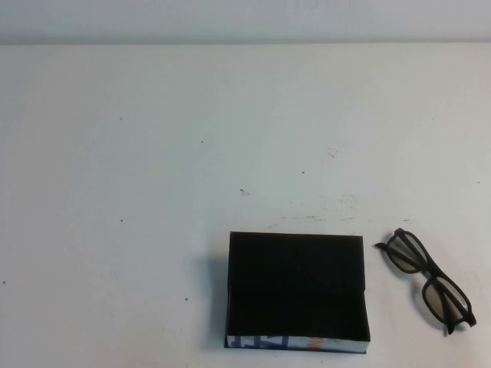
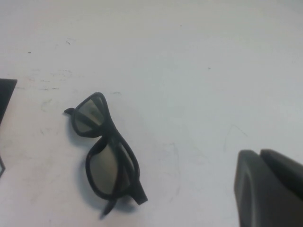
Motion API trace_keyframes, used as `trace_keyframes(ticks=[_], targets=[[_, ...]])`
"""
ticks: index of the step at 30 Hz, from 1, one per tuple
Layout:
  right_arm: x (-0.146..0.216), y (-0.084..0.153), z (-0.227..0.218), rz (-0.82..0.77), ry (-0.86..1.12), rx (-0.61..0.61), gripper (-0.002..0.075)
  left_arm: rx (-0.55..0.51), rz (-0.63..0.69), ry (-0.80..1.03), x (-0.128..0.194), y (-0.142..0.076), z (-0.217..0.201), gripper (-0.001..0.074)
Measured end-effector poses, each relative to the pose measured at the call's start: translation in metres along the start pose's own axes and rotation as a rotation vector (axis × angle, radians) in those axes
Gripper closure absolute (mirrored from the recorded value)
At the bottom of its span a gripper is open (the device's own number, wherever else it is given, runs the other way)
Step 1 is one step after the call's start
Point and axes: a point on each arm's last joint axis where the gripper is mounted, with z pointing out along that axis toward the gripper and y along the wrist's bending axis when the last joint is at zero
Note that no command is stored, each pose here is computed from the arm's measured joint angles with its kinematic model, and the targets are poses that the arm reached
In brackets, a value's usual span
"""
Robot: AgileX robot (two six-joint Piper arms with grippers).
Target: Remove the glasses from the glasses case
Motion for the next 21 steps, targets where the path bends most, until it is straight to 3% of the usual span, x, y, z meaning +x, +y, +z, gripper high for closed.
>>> trace_keyframes(ticks=[21], targets=[[0.0000, -0.0003, 0.0000, -0.004, 0.000, 0.003, 0.0743, 0.000, 0.000, 0.000, 0.0000, 0.0000, 0.0000, 0.0740]])
